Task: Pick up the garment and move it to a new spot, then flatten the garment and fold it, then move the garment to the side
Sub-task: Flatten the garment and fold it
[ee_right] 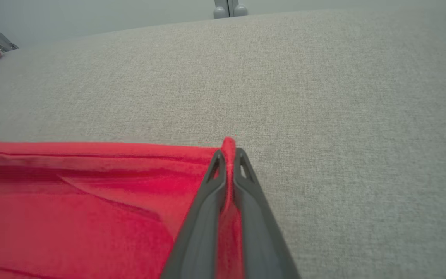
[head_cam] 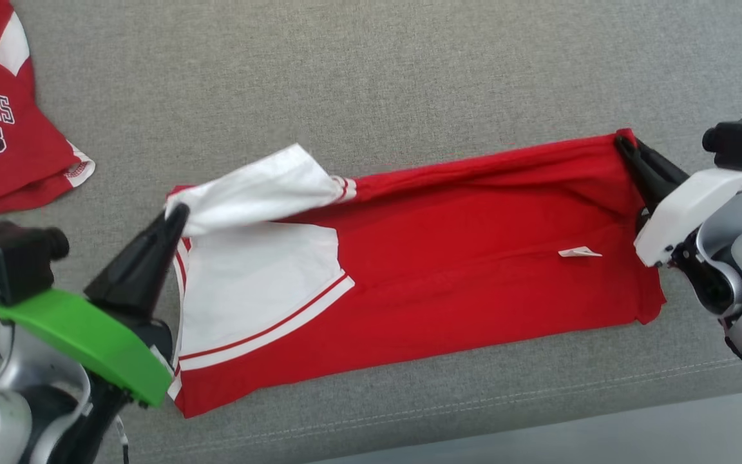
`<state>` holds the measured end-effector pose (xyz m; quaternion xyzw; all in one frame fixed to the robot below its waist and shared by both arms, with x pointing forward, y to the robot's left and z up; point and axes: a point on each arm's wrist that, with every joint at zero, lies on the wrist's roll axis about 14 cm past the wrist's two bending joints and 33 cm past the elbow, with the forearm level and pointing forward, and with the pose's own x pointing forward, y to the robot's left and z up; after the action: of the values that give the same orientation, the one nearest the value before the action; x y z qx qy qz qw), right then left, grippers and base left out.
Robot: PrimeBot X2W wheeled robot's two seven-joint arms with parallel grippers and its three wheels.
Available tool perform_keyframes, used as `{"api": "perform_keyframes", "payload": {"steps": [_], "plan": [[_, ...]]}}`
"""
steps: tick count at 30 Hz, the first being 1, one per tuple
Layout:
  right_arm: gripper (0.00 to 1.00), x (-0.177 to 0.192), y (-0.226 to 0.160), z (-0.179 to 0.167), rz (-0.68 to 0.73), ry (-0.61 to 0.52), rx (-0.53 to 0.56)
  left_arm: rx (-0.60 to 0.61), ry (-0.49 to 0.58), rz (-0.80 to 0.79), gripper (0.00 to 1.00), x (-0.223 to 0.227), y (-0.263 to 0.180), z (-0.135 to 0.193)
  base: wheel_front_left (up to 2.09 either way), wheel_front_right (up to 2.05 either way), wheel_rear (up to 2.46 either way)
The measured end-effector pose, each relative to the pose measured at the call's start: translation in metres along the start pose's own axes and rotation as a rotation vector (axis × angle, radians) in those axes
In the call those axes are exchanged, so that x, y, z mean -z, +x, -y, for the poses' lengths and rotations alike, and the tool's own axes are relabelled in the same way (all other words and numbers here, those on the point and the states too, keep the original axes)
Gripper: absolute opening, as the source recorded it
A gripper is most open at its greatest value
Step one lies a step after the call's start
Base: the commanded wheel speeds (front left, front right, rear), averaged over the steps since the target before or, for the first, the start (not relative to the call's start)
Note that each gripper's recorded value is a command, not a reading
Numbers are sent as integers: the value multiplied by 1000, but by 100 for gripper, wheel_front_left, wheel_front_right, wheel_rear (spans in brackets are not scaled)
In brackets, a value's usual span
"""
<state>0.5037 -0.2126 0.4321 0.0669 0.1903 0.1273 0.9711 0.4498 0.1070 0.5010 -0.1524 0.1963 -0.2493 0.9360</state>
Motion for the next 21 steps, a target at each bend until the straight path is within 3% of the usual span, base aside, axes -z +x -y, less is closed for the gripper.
{"api": "perform_keyframes", "payload": {"steps": [9,21], "plan": [[0,16,-24,-7,20,-2,-9,-72,-124,-48,0,44,-40,12,0,0,0],[0,34,-44,-10,9,-11,3,-147,-263,-142,0,98,-56,10,0,0,0]]}}
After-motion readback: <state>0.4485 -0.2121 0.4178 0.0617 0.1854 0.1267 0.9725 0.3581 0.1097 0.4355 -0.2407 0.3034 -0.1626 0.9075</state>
